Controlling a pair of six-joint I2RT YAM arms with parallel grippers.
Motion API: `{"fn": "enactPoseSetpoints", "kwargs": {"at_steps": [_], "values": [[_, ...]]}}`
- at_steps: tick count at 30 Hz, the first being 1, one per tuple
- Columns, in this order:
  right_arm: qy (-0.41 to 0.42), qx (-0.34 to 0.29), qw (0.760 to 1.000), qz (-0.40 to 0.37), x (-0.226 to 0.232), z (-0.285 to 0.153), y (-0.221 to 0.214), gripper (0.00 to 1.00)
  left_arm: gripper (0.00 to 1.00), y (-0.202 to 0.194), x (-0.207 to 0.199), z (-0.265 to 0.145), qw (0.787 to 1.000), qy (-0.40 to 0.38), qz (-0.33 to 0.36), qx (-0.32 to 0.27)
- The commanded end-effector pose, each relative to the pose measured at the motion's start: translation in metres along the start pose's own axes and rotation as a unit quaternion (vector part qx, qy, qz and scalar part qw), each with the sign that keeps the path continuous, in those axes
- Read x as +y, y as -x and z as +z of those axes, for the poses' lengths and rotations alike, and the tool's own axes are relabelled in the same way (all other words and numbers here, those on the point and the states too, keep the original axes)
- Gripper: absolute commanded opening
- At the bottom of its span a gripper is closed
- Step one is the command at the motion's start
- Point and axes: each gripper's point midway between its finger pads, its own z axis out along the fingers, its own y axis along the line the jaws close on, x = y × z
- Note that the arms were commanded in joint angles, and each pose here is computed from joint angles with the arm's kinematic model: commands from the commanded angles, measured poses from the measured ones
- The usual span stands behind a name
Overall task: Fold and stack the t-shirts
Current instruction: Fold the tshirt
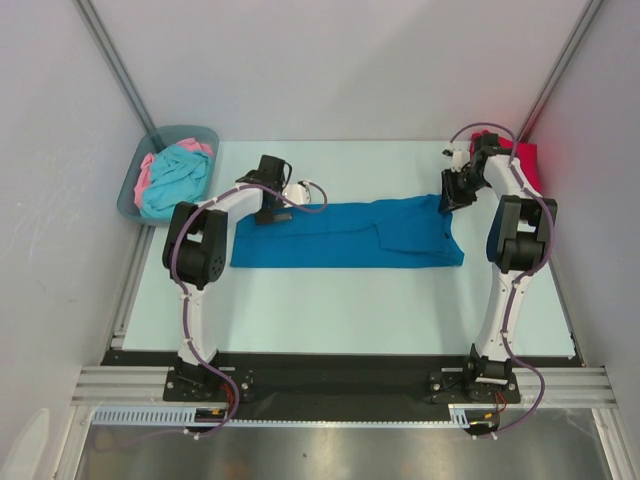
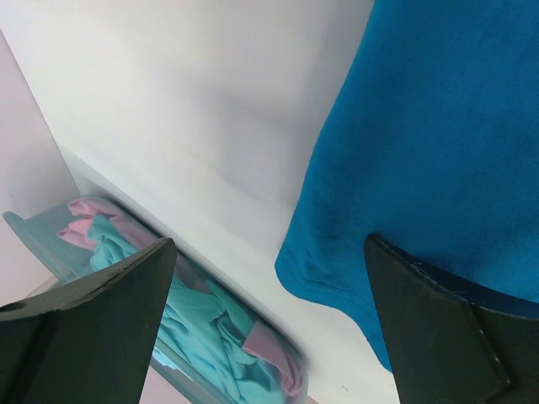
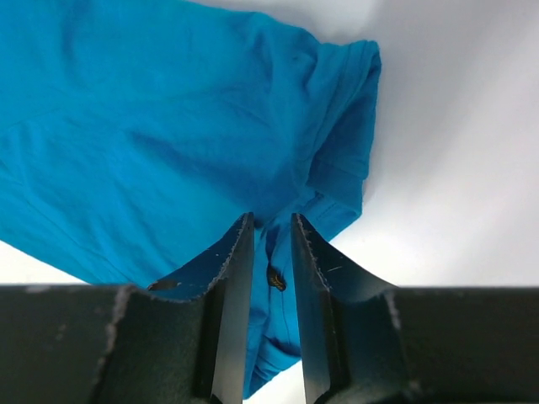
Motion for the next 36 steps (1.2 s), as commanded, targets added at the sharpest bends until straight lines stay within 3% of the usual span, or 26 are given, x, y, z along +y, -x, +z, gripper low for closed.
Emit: {"fn": "enactPoseSetpoints", "kwargs": {"at_steps": [1,15,24,30,32,36], "values": [[-0.001,-0.019,1.0,-0.003,-0.003,-0.008,0.009,0.29,1.0,0.012,0.015,-0.005,0.999,0.024,-0.016,-0.013],[0.033,-0.007,0.999,-0.003,0.009,-0.003,-0.003,0.29,1.0,0.013,0.016,-0.003,0.999,0.029,-0.019,-0.014],[0.013,0.02,1.0,0.003,-0.001,0.012,-0.019,0.24,1.0,0.016,0.02,-0.005,0.999,0.036,-0.016,-0.016],[0.016,0.028,0.999,0.007,-0.001,0.019,-0.03,0.1,1.0,0.017,0.019,-0.006,0.999,0.037,-0.014,-0.017],[0.015,0.026,1.0,0.005,-0.002,0.017,-0.029,0.02,1.0,0.017,0.02,-0.006,0.999,0.037,-0.014,-0.017],[0.008,0.016,1.0,-0.002,-0.001,0.008,-0.022,0.0,1.0,0.017,0.021,-0.007,0.999,0.04,-0.012,-0.016]]}}
